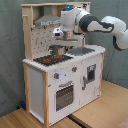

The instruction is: Play with the kitchen

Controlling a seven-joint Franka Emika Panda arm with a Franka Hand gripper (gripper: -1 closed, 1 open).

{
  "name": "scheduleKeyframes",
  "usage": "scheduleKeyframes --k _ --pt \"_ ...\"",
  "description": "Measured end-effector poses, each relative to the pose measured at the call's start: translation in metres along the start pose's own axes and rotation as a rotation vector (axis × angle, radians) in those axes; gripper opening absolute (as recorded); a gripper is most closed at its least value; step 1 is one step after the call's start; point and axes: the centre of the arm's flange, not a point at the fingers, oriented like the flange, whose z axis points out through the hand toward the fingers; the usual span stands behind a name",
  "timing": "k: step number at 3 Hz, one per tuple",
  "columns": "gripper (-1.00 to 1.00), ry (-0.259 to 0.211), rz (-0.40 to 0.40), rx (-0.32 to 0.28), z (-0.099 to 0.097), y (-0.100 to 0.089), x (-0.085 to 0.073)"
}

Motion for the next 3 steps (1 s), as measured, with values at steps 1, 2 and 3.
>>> scheduleKeyframes --k 1,2,3 --pt "-1.0 -0.009 -0.012 -0.015 -0.002 -0.004 -0.011" --pt "-1.0 -0.015 -0.019 -0.028 -0.003 -0.009 -0.023" --pt "-1.0 -0.02 -0.019 -0.035 -0.002 -0.015 -0.035"
